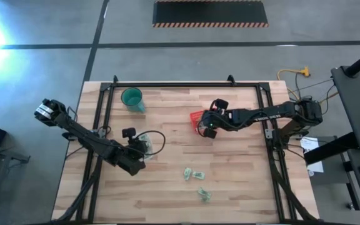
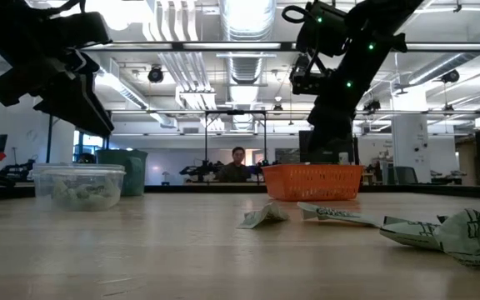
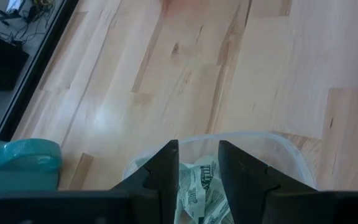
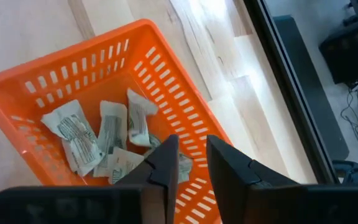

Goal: Pick and place items into bin
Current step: Put the light green stevia packet into the transparent container

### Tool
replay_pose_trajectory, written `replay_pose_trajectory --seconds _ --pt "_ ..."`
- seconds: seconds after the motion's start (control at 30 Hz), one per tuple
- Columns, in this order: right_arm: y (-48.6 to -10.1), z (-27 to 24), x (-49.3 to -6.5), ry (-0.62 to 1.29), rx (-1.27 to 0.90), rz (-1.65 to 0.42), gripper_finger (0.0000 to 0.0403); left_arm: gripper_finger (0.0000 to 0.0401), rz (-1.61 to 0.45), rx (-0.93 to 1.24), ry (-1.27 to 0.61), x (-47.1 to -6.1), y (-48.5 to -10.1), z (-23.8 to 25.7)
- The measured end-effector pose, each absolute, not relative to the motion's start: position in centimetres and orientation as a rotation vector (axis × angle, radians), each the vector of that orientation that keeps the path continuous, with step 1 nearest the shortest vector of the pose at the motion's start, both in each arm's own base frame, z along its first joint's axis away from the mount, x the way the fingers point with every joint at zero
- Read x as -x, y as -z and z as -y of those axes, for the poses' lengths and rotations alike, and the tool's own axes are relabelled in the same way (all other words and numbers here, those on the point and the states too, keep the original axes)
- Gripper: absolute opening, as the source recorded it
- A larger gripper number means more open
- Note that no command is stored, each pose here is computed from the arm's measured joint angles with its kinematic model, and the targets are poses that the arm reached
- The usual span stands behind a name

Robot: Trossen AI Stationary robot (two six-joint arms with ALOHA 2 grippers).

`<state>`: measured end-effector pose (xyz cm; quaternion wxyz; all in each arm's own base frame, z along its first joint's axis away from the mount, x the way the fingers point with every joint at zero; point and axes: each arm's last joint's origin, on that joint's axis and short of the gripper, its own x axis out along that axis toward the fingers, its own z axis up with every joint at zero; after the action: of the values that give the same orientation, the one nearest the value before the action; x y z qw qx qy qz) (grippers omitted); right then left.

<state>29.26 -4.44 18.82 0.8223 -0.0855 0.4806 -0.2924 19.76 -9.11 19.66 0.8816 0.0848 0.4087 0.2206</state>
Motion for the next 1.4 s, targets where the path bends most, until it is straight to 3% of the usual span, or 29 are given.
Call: replay_pose_trajectory --seconds 0.3,0.6,0.77,0.97,1.4 --pt "-18.8 4.1 -29.3 0.603 0.187 -1.025 0.0091 0.0096 -0.789 -0.167 -0.413 -20.5 -20.0 9.5" --pt "-20.2 1.7 -29.4 0.508 0.256 -0.996 0.0077 0.0096 -0.533 -0.26 -0.068 -23.7 -22.1 11.8" --pt "-21.6 -0.3 -28.6 0.447 0.289 -0.993 0.0069 0.0096 -0.468 -0.372 0.164 -25.8 -20.8 13.6" --pt "-22.7 -2.8 -26.9 0.375 0.311 -0.995 0.007 0.0096 -0.442 -0.519 0.195 -28.7 -18.5 14.9" --pt "-24.1 -6.0 -24.0 0.304 0.265 -0.948 0.0075 0.0096 -0.522 -0.472 0.333 -33.7 -15.9 15.7"
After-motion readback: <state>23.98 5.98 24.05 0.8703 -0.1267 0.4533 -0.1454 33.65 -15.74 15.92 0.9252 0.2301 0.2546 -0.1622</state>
